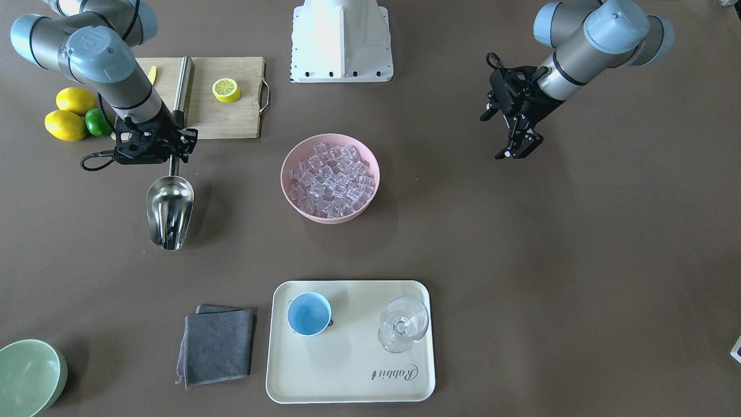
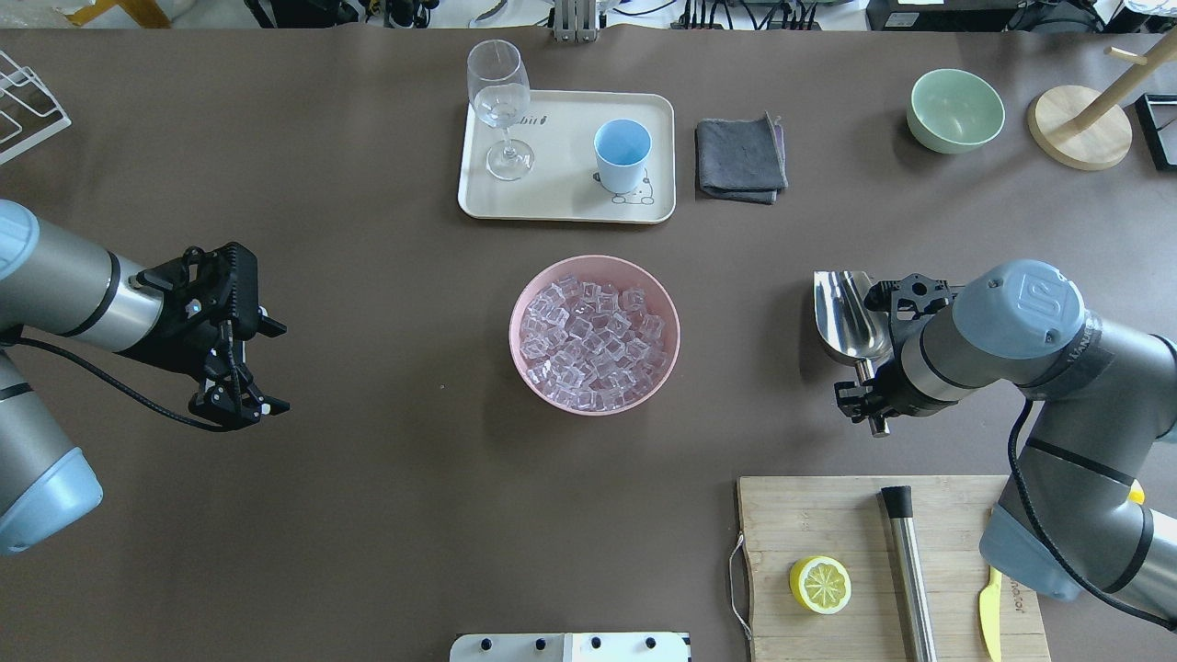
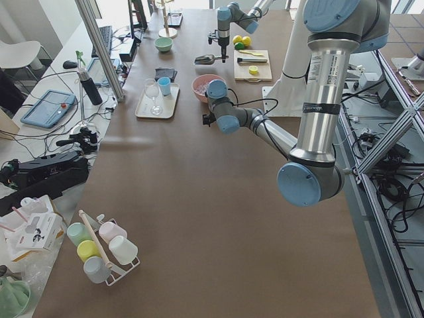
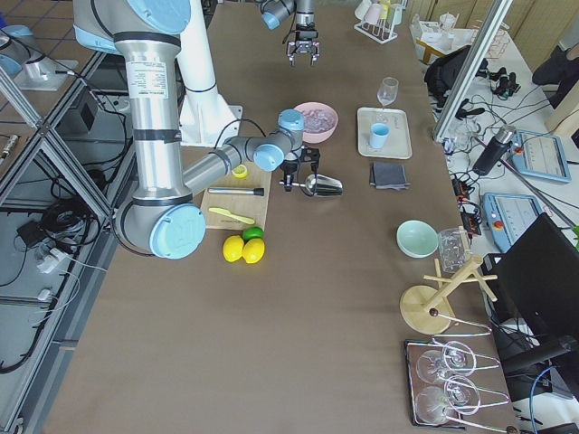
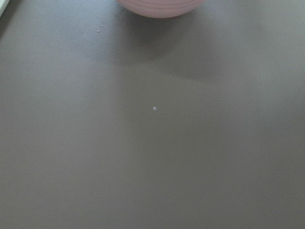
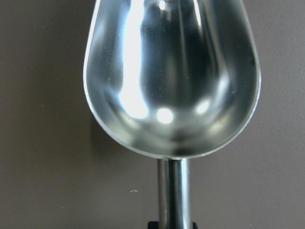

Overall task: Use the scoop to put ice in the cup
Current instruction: 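Lift the scoop with the right gripper while the left gripper approaches the pink bowl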

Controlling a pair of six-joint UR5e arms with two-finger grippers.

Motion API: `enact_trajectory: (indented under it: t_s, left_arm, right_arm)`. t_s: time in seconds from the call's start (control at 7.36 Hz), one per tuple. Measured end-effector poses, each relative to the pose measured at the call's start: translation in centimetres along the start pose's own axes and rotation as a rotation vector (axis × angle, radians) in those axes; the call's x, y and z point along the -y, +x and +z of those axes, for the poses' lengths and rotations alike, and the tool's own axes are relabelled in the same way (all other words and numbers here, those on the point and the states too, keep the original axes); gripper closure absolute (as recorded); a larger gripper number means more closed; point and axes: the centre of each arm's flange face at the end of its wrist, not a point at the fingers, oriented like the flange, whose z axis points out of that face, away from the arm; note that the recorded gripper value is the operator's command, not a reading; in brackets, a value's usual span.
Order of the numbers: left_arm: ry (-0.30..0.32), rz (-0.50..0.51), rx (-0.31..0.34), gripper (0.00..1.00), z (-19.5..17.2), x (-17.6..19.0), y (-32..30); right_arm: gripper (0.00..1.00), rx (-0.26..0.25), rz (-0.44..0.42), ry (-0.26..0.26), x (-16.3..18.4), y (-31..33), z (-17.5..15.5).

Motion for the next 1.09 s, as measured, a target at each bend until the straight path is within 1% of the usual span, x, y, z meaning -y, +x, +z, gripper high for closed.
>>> enact_trajectory:
  t_s: [0.14,0.27,0.41,0.54,0.68,0.81,0.95,1.09]
  left_arm:
    - [0.003,0.029,0.008,0.02,1.5,1.2,1.2]
    - [0.030,0.067,0.036,0.02,2.4,2.4,2.1]
    - [0.063,0.101,0.066,0.02,2.8,3.4,2.8]
    - [0.085,0.130,0.062,0.02,4.0,4.5,4.0]
    - [0.105,0.152,0.052,0.02,5.3,5.4,4.7]
    - [0.117,0.164,0.054,0.02,6.1,5.9,5.0]
    - [0.123,0.171,0.085,0.02,6.6,6.3,5.1]
    - [0.125,0.181,0.105,0.02,7.2,6.7,5.7]
  right_arm:
    - [1.00,-0.007,0.015,0.016,0.2,0.0,-2.3]
    - [1.00,-0.027,0.022,0.039,0.6,0.2,-5.3]
    - [1.00,-0.048,-0.035,0.064,1.7,1.3,-8.7]
    - [1.00,-0.066,-0.116,0.081,2.9,2.7,-11.4]
    - [1.00,-0.071,-0.170,0.090,3.6,3.4,-13.3]
    - [1.00,-0.068,-0.199,0.073,3.7,3.8,-14.3]
    - [1.00,-0.072,-0.255,0.042,3.6,3.6,-15.1]
    - [1.00,-0.078,-0.353,0.025,3.0,3.4,-16.6]
